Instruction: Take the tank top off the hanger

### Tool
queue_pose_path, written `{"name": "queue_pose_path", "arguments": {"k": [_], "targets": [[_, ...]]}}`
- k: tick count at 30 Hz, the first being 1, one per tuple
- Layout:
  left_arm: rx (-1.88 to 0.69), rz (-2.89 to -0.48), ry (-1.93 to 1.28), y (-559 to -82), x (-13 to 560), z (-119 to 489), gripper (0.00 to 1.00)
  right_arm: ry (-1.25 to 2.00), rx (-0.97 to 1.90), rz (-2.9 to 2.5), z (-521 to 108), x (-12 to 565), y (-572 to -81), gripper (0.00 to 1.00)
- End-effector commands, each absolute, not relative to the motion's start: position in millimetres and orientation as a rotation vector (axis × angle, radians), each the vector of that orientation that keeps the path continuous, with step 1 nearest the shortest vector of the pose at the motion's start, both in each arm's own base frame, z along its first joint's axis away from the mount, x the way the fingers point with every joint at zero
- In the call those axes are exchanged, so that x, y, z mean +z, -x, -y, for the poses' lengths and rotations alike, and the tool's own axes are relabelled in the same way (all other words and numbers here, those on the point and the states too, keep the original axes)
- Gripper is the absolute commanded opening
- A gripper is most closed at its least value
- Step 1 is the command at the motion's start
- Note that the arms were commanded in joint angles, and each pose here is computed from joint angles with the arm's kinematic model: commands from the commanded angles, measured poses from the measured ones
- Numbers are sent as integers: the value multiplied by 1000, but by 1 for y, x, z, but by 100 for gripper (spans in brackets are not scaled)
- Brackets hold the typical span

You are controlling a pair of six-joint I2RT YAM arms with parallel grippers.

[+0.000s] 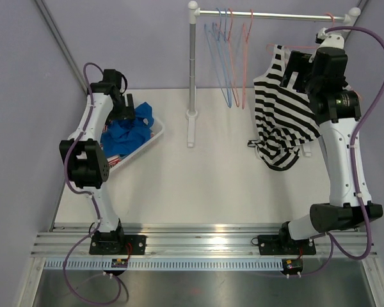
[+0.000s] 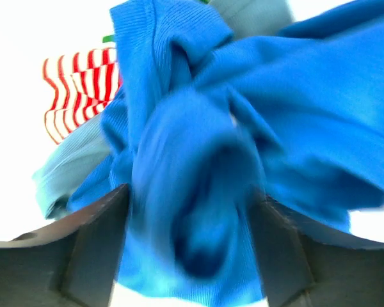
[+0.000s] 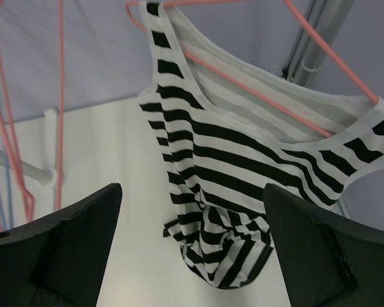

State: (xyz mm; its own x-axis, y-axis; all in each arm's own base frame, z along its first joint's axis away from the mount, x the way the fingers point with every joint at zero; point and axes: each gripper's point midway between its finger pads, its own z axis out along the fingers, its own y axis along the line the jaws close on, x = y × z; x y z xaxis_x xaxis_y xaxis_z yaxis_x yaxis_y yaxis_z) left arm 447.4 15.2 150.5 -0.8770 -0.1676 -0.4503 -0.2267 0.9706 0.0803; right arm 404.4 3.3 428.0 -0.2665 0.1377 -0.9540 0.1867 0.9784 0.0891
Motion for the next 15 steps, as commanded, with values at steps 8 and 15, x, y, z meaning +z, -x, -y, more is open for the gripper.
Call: {"name": "queue_pose_path", "arguments": {"k": [8,15], "targets": [[-41,-2349,263,-409,295,2,99,-151,-253,-1834,55,453,-426,99],[-165,-2017,268,-326,355,29,99,-92,-374,-1815,97,451,-447,100]]}}
